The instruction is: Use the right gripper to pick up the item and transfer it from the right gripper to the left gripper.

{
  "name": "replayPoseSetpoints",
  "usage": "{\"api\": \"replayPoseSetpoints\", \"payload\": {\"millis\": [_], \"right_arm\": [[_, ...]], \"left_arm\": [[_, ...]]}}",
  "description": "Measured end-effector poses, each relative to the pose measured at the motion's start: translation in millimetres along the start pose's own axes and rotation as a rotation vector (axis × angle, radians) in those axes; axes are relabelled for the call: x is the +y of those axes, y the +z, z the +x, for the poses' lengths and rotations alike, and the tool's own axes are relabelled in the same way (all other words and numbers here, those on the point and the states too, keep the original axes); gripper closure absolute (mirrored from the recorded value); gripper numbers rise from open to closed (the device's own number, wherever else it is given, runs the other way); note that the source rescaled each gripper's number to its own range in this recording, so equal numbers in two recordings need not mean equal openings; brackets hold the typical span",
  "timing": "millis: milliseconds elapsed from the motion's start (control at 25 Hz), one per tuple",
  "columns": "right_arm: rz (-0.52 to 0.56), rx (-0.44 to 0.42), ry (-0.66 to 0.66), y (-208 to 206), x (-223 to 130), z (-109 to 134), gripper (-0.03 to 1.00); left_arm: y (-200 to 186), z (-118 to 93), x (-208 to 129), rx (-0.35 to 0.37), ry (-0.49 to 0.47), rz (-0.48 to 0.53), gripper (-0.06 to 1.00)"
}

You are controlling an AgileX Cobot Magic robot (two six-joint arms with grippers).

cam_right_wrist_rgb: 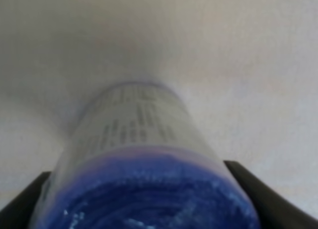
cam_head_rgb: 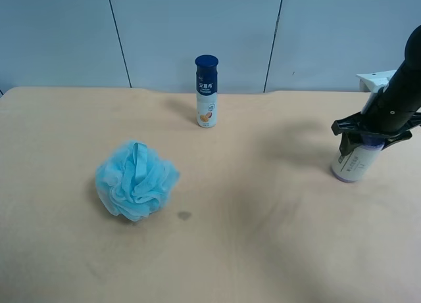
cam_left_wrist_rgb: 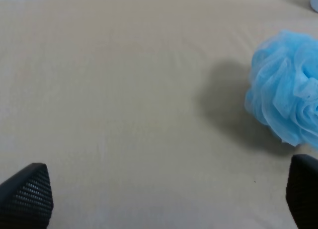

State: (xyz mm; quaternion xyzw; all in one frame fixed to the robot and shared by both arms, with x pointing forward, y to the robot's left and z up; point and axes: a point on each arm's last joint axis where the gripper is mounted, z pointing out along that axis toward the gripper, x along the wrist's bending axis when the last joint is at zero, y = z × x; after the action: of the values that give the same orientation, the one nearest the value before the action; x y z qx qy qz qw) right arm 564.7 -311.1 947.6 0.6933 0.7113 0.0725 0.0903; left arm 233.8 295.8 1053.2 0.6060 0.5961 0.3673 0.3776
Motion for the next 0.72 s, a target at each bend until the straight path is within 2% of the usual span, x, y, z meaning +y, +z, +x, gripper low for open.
{"api": "replayPoseSetpoints", "payload": {"millis": [400,720], "right_arm": [[-0.005,0.005,0.003,-2.4,-0.1,0.5,0.97],[-0.051,0.024,0.026,-36.4,-4.6,2.2,0.97]], "left_arm": [[0.0,0.0,0.0,0.0,0.0,0.0,0.1],[0.0,0.0,0.0,0.0,0.0,0.0,0.1]]}}
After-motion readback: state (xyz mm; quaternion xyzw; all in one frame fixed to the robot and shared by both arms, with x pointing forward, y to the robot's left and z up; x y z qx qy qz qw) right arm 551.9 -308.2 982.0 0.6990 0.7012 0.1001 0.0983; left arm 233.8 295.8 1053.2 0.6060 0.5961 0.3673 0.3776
